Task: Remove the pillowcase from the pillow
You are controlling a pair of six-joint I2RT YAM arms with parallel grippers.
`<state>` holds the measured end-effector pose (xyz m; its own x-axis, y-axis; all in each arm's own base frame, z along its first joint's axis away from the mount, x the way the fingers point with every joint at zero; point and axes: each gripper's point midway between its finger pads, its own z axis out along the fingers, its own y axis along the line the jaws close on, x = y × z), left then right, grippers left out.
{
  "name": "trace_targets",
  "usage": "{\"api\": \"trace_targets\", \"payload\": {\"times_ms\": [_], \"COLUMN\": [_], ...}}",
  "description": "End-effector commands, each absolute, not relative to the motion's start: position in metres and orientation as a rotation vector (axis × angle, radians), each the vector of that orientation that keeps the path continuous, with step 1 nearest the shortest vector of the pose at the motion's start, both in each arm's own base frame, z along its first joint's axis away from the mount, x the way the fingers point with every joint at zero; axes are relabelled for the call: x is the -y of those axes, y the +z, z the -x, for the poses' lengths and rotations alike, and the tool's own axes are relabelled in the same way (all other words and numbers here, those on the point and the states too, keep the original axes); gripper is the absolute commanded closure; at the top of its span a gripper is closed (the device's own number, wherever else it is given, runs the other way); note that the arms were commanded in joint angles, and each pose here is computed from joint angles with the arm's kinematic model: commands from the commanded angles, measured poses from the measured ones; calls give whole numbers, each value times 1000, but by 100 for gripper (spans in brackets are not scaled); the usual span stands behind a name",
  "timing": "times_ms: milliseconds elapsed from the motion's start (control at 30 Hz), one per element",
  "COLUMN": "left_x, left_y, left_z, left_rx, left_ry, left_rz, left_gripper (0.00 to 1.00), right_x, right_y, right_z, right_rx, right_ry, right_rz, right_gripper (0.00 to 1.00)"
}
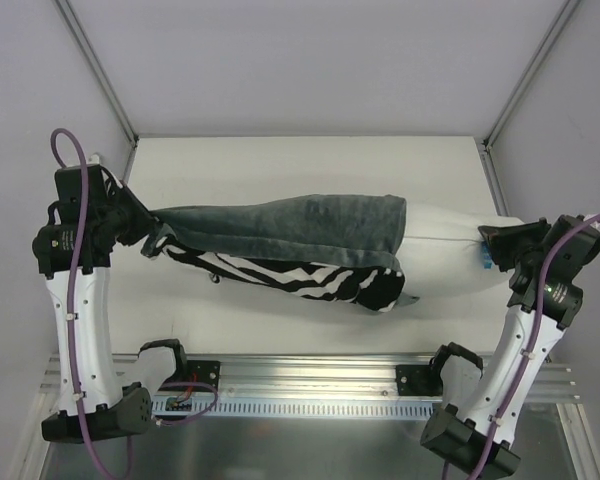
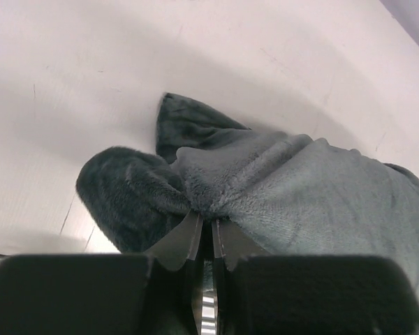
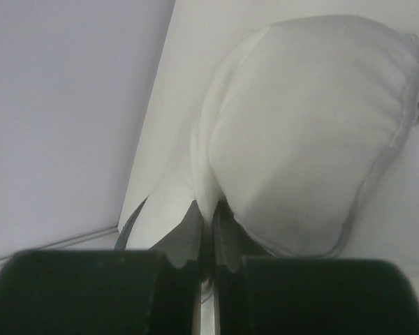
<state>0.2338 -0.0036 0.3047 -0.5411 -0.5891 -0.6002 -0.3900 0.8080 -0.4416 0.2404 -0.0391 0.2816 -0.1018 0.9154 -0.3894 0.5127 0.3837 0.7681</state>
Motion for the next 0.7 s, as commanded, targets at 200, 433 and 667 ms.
{"api": "trace_targets", "payload": {"times_ms": [200,433,667], "left_x": [2,-3,-9], "left_y": [412,479,440], "left_z": [-202,-159,-231], "left_rx": [-1813,-1559,-1753], "left_ry": [-352,-298,-306], "left_rz": [637,582,625], "left_gripper": [100,100,100], "right_x": [21,9,22], "right_y": [430,472,438], "right_z": [-201,-170,-228], "right_rx": [-1507,-1443,-1543], "right_ry": [485,444,548], "right_rz": [-926,-851,-902], "right_gripper": [99,99,99]}}
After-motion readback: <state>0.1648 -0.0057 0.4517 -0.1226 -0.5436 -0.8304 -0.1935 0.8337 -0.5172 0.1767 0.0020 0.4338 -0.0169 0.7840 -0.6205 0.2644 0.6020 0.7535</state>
